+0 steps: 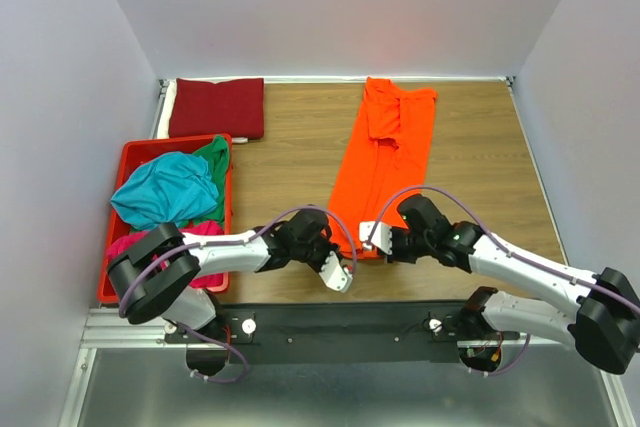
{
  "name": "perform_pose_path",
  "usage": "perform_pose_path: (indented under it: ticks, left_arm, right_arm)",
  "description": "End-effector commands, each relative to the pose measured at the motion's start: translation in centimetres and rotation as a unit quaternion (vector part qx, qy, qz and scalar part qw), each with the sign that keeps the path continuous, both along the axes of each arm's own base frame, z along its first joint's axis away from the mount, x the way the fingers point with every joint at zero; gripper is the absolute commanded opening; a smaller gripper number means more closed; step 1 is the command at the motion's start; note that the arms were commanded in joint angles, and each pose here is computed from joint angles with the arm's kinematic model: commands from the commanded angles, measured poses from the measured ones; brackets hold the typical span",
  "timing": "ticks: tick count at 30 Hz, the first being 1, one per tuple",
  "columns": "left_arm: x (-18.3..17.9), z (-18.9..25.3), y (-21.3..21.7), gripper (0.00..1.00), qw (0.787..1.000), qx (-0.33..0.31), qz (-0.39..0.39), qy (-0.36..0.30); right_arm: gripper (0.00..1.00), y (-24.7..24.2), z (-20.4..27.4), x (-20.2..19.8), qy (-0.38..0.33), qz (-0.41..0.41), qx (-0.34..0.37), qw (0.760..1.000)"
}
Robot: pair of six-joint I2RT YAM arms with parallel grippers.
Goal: Fold and stack the t-shirts
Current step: Fold the tshirt
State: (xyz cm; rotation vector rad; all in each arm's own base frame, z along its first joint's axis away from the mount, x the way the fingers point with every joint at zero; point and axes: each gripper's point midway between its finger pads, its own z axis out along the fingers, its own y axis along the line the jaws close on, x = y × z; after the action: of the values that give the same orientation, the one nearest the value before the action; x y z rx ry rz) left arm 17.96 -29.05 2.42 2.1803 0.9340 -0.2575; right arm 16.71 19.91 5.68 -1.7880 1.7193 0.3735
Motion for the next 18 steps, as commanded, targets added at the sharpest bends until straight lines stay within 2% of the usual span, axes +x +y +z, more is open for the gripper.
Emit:
perform_pose_path:
  ticks: [1,9,18]
  left_arm:
    - [1.1,1.6,-0.9,0.0,1.0,-0.008,0.016,-0.006]
    - [4.0,5.3,-1.2,0.0,0.997,-0.044,0.039,-0.047]
    - [9.8,9.1,-0.6,0.0,0.991,-0.078,0.068,-0.089]
  right_arm:
    - [0.06,0.2,1.5,0.4,0.003,-0.011,0.018,1.0]
    - [0.02,-0.6,3.0,2.6,-0.007,-0.069,0.03,0.997]
    - [0.01,-2.5,4.3,7.0,-0.018,-0.137,0.032,0.99]
